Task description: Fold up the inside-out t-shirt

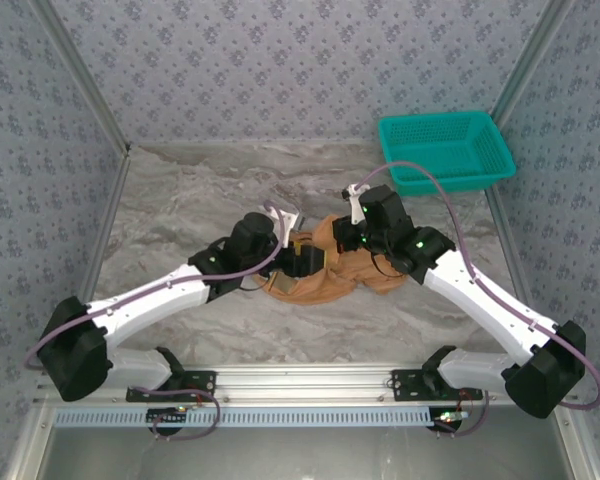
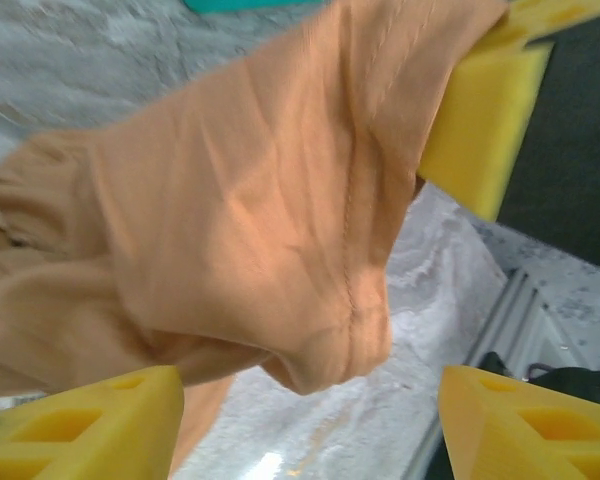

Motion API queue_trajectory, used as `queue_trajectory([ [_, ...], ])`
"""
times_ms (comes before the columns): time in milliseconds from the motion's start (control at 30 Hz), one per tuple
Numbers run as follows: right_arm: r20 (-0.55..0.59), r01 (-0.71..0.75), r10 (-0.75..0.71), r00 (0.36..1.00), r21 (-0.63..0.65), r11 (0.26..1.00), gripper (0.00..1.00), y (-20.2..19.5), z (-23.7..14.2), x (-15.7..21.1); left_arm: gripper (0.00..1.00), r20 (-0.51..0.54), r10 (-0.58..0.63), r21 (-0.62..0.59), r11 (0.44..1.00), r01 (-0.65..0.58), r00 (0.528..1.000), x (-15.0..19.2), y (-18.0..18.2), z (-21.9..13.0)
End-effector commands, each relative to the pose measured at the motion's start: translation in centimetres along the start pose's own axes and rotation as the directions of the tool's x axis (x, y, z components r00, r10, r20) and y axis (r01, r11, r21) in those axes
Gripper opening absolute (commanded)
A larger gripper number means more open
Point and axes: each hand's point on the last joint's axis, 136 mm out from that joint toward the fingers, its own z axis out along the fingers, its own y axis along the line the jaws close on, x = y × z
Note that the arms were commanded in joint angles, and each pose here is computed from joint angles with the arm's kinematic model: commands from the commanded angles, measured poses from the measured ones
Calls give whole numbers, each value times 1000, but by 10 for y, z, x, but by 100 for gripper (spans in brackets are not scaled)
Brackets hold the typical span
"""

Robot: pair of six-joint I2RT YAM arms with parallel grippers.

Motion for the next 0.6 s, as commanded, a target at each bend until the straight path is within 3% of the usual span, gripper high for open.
queue_trajectory([
  [0, 35, -30, 31, 999, -30, 999, 0, 4, -5, -6, 70, 3, -68, 109, 992, 67, 998, 0, -20, 15],
  [333, 46, -34, 35, 998, -34, 999, 0, 3, -7, -6, 69, 42, -87, 6, 996, 87, 995, 0, 6, 38],
  [467, 48, -37, 38, 998, -36, 999, 0, 3, -7, -6, 62, 80, -84, -40, 995, 87, 993, -4, 17, 42],
  [567, 49, -36, 38, 998, -36, 999, 0, 3, -8, -5, 49, 108, -57, -47, 997, 62, 993, -12, 18, 43],
])
